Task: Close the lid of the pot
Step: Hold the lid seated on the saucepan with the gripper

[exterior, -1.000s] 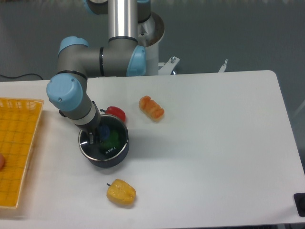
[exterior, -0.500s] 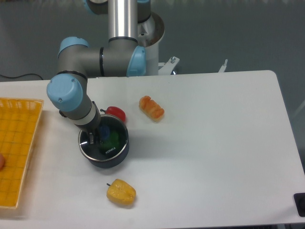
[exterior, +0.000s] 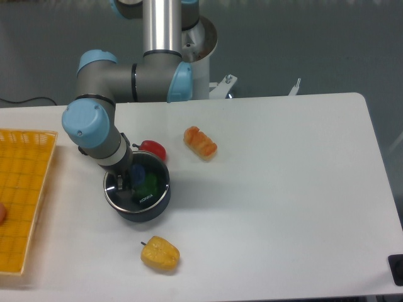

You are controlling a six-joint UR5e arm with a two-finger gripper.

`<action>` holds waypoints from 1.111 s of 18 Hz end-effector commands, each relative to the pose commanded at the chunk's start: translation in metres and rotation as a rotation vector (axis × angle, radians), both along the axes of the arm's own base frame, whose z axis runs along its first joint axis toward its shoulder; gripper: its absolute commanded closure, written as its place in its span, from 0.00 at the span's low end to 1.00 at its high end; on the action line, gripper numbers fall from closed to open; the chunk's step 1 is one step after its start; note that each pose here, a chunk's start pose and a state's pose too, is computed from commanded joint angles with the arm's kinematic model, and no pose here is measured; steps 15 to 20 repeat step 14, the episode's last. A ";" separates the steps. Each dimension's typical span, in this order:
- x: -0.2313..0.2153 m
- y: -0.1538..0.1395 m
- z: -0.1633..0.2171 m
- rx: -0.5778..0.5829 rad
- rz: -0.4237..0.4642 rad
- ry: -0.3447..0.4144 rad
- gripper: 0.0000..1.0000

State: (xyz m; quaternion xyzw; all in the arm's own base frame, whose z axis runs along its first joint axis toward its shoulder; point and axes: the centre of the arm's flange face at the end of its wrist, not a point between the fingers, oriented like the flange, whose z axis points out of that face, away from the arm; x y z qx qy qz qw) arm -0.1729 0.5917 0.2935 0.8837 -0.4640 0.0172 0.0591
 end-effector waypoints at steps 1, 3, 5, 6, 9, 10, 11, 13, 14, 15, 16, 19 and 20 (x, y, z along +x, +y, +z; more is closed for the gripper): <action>0.000 0.000 0.000 -0.003 0.001 -0.001 0.01; -0.002 0.001 0.007 0.013 0.005 -0.002 0.00; -0.006 0.003 0.018 0.036 0.015 0.002 0.00; -0.008 0.004 0.021 0.045 0.021 0.001 0.00; -0.031 0.006 0.041 0.114 0.057 0.021 0.00; -0.040 0.004 0.046 0.129 0.071 0.013 0.00; -0.054 0.000 0.047 0.139 0.091 0.004 0.00; -0.083 -0.015 0.057 0.161 0.135 0.005 0.00; -0.092 -0.019 0.059 0.165 0.133 0.008 0.00; -0.092 -0.019 0.059 0.165 0.133 0.008 0.00; -0.092 -0.019 0.059 0.165 0.133 0.008 0.00; -0.092 -0.019 0.059 0.165 0.133 0.008 0.00; -0.092 -0.019 0.059 0.165 0.133 0.008 0.00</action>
